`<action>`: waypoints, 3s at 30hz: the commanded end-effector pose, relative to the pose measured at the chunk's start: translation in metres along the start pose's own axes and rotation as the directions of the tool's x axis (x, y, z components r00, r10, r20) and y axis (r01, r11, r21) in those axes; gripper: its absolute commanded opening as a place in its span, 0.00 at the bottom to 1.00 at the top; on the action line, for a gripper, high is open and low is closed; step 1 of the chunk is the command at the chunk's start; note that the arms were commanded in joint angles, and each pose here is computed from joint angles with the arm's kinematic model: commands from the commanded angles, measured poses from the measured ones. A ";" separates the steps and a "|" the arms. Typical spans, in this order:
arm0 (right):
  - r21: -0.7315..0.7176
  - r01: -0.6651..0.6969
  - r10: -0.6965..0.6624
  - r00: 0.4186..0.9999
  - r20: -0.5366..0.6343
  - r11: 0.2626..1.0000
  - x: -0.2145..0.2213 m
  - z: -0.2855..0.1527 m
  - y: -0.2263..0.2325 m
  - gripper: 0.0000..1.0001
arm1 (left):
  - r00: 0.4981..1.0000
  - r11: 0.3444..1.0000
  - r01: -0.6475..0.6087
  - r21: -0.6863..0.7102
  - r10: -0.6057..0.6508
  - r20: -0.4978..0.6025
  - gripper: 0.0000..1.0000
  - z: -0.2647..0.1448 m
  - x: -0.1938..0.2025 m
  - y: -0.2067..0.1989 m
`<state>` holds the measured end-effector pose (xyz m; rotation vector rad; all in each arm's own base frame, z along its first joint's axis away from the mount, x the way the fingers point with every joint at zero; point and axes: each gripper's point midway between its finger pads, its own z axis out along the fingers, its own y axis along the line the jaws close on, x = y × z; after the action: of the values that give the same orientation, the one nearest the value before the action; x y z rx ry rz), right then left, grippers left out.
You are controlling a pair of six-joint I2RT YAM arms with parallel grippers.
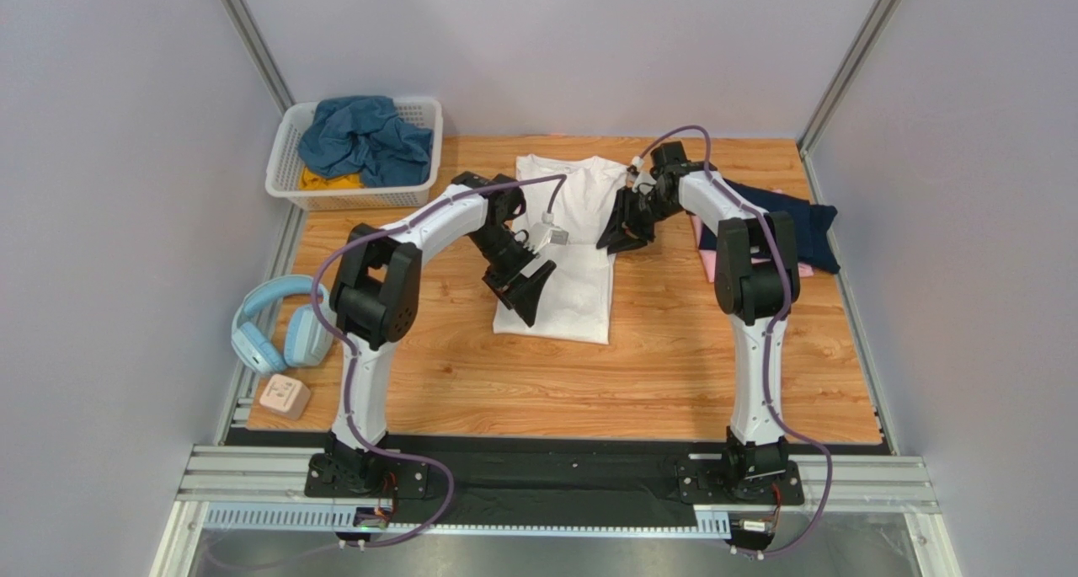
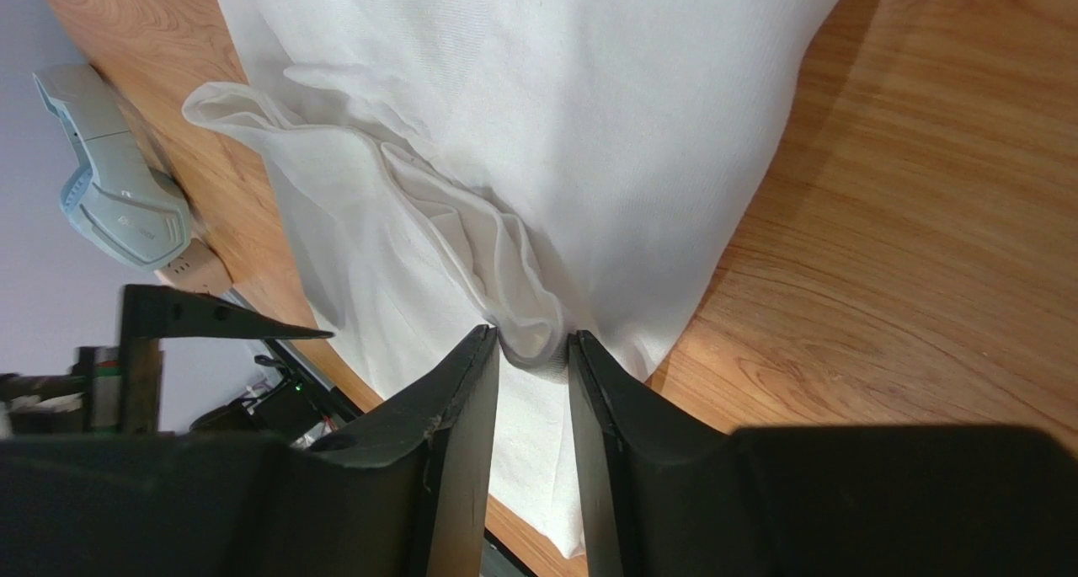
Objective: Fold and stack the t-shirts
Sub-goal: Fold the folded rectangular tshirt in 1/3 of the way
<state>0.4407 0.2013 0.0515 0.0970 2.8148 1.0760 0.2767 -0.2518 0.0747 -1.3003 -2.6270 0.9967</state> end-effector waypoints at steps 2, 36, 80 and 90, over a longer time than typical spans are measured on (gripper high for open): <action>-0.027 0.007 -0.006 1.000 0.008 1.000 -0.007 0.006 0.004 0.30 | 0.995 0.995 0.062 0.085 -0.054 -0.088 1.00 0.027 0.018 0.003; 0.084 -0.136 0.135 0.991 0.013 0.987 -0.023 -0.007 -0.046 0.39 | 0.990 0.999 0.021 -0.038 -0.026 -0.140 1.00 0.031 0.034 0.029; -0.390 0.005 -0.052 0.993 -0.109 0.921 0.037 0.033 0.139 0.52 | 0.874 0.924 -0.009 -0.383 0.193 0.446 1.00 -0.189 0.003 -0.034; -0.335 -0.014 -0.004 0.999 -0.052 0.942 0.074 -0.003 0.118 0.56 | 0.877 0.942 -0.034 -0.333 0.188 0.443 1.00 -0.180 0.016 -0.050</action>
<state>0.3715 0.3081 0.1499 -0.0284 2.5986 1.6119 0.3042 -0.1647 0.2314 -1.3701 -3.2603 0.9718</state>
